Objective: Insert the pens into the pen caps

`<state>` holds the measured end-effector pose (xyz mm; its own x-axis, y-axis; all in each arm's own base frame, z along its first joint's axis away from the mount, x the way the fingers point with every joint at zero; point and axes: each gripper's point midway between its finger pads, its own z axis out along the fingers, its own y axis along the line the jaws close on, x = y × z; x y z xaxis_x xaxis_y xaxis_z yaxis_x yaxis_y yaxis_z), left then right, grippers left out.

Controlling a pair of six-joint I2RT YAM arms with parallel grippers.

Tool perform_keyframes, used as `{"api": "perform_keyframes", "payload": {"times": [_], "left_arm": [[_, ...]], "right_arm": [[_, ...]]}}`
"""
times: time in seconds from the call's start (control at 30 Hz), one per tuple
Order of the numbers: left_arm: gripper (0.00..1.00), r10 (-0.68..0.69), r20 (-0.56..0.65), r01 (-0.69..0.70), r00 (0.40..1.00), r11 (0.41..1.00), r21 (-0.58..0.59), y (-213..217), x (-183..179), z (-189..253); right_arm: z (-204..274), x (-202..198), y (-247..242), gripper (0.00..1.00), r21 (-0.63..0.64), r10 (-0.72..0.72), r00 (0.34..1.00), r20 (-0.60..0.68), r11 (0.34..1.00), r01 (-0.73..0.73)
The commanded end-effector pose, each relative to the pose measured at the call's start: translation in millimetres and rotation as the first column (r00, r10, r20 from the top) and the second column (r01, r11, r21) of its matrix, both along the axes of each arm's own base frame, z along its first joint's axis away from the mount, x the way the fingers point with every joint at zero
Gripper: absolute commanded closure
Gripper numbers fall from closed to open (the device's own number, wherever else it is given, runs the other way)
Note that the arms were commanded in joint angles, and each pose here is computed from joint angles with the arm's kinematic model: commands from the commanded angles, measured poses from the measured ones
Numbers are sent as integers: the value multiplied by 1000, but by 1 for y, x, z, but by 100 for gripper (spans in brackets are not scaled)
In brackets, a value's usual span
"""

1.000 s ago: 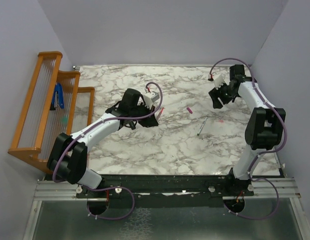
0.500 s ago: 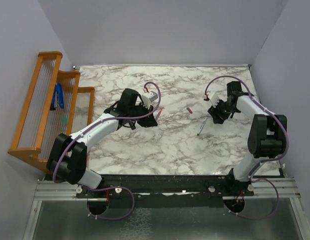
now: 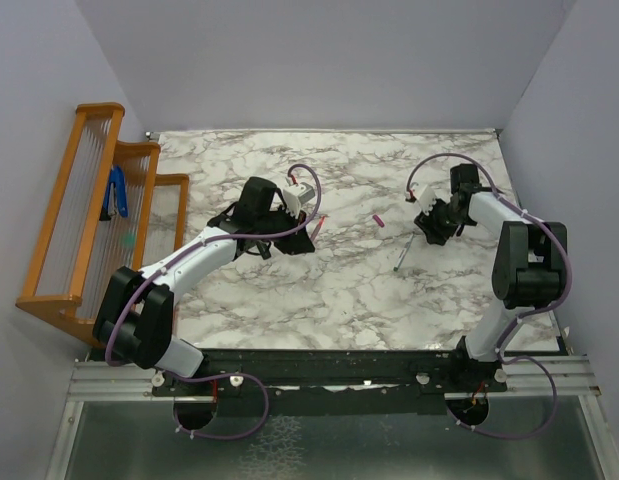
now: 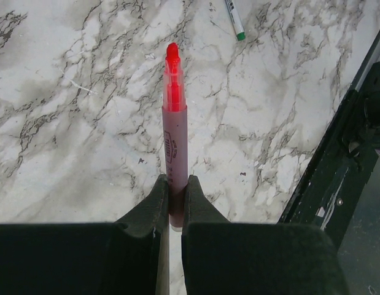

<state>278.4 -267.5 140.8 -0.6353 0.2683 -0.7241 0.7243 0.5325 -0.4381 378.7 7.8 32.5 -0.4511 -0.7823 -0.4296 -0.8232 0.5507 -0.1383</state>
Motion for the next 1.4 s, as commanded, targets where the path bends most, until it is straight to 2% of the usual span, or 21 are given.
{"api": "perform_keyframes", "payload": {"times": [0.0,0.47,0.73,0.8,0.87,1.0,1.07,1.23,1.37], "left_arm": [[100,-20,17,21,1000,1000,-23,0,-2,4],[100,-15,15,16,1000,1000,-22,2,-1,3],[100,-10,19,11,1000,1000,-21,3,-1,3],[100,-9,18,9,1000,1000,-21,4,-1,3],[100,-8,18,8,1000,1000,-21,4,-1,3],[100,-5,21,6,1000,1000,-21,4,0,4],[100,-3,24,3,1000,1000,-19,5,0,4],[100,6,29,-5,1000,1000,-13,7,1,3],[100,3,24,-3,1000,1000,-19,5,3,2]], "right_arm": [[-10,-2,-7,48,-42,-4,1000,5,999,5],[-31,-6,-17,49,-41,-68,996,-59,997,65],[-38,-6,-23,66,-49,-116,989,-96,993,111],[-38,-4,-26,76,-60,-133,987,-86,990,129],[-38,-3,-31,90,-75,-158,984,-80,985,152],[-39,1,-36,99,-89,-197,977,-76,978,191],[-39,3,-37,100,-87,-222,972,-79,973,215],[-18,27,-26,99,13,-310,950,-44,950,311],[52,57,11,100,261,-337,935,113,918,300]]}}
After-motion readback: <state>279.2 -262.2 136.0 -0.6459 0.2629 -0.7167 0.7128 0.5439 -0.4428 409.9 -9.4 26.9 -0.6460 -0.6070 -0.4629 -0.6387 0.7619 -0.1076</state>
